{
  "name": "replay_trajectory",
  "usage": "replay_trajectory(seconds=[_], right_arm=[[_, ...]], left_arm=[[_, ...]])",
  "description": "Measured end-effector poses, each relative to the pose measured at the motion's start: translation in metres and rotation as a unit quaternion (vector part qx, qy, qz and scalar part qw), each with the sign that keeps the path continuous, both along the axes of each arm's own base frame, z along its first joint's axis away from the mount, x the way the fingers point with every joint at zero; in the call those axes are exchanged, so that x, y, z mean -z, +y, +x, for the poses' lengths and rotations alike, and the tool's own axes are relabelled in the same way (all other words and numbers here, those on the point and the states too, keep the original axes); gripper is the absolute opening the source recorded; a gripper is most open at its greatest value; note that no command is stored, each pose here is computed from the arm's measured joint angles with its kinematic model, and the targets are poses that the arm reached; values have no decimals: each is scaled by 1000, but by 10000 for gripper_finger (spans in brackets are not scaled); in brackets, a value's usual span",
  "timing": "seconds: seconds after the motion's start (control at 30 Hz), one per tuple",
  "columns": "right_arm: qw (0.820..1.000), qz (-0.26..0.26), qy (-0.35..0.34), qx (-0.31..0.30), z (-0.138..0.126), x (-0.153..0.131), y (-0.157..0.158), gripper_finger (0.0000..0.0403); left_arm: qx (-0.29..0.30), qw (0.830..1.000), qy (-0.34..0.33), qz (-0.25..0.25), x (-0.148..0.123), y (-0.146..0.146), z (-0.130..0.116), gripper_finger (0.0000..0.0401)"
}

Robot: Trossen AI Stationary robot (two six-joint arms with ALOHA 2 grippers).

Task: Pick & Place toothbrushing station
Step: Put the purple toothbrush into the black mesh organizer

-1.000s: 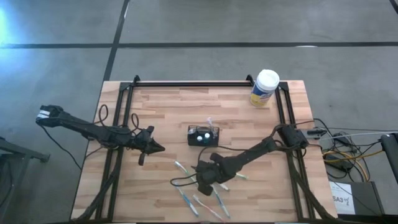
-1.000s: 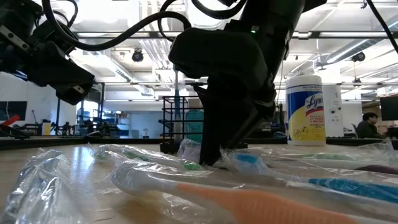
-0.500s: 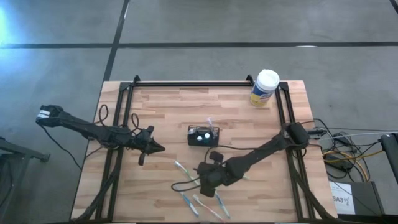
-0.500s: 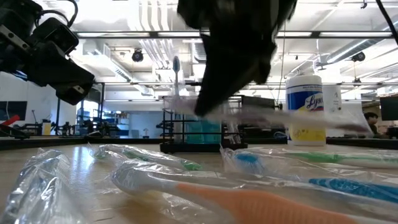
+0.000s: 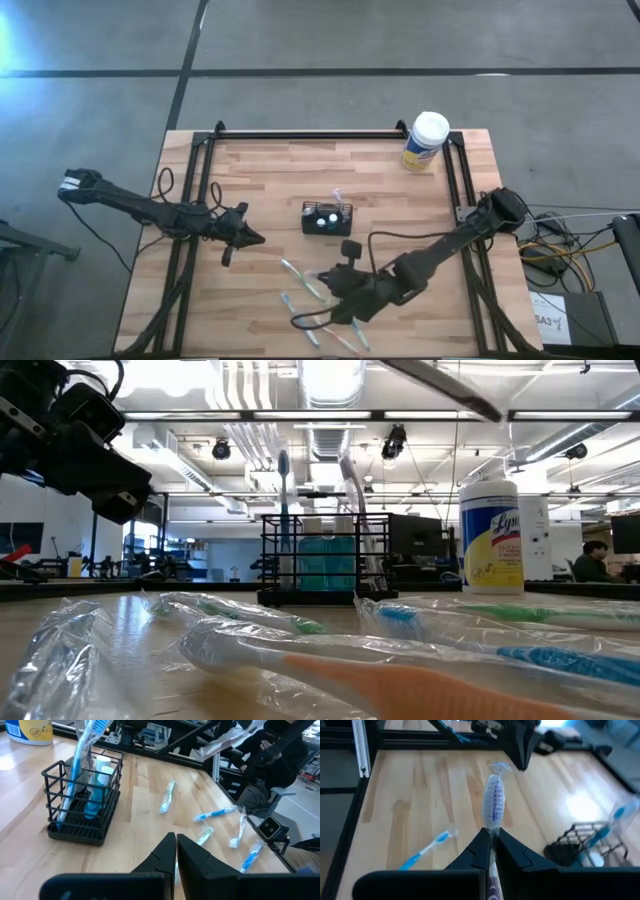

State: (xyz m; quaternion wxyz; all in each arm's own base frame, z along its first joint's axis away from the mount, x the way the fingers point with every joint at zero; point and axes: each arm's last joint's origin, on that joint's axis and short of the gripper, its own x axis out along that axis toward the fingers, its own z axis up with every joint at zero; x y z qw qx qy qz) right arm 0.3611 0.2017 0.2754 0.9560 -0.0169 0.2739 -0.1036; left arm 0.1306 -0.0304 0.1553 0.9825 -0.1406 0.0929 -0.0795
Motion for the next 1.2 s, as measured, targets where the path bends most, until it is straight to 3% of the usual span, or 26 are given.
replay_trajectory(seconds=[0.3, 0.5, 0.73, 0.93, 1.2], right_arm=[[996, -57, -50, -50, 8, -7, -4, 12], [990, -70, -110, -52, -7, -8, -34, 12], [943, -42, -298, -142, -40, 6, -80, 12], [925, -59, -363, -95, -63, 39, -117, 12], [903, -98, -418, -21, -79, 64, -143, 12]], left_arm=[[0, 1000, 1, 0, 0, 0, 0, 19], [1, 1000, 5, 0, 1, 0, 0, 19], [1, 1000, 13, 3, 3, 0, 0, 19], [2, 1000, 15, 11, 3, 0, 0, 19], [3, 1000, 15, 14, 3, 0, 0, 19]])
